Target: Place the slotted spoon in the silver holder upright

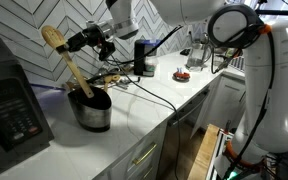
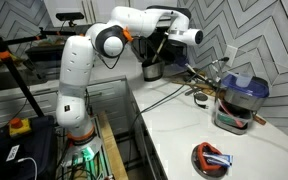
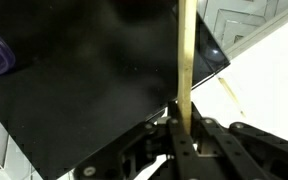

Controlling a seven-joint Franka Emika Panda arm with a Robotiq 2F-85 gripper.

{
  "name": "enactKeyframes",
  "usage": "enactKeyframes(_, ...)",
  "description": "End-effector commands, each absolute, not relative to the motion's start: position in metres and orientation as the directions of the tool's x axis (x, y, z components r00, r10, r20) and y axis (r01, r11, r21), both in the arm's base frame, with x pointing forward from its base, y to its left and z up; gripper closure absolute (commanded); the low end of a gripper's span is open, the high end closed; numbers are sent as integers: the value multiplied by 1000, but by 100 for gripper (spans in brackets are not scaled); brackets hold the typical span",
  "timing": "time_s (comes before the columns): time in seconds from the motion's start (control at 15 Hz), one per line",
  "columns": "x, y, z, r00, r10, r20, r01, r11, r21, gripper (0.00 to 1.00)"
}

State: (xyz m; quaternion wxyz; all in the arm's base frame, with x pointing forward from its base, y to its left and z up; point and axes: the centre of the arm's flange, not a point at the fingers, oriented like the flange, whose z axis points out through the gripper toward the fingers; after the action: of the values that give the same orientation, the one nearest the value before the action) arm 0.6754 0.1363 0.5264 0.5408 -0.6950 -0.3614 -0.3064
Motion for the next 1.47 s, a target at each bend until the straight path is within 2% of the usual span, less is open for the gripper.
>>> enactKeyframes(0.0,668,135,509,483,150,863,870,-189,-455,97)
enactKeyframes(0.4,679,151,493,409,63,911,875,-309,-372,97)
enactKeyframes(0.6,675,149,496,482,153,863,857,-289,-427,97)
enactKeyframes(0.67,685,154,504,464,105,880,862,-280,-422,89)
enactKeyframes(0.93,684,152,496,476,131,870,858,-287,-426,89)
enactKeyframes(1.0,684,152,496,476,132,870,858,-287,-426,97)
enactKeyframes(1.4,674,155,504,240,121,963,939,-279,-199,97)
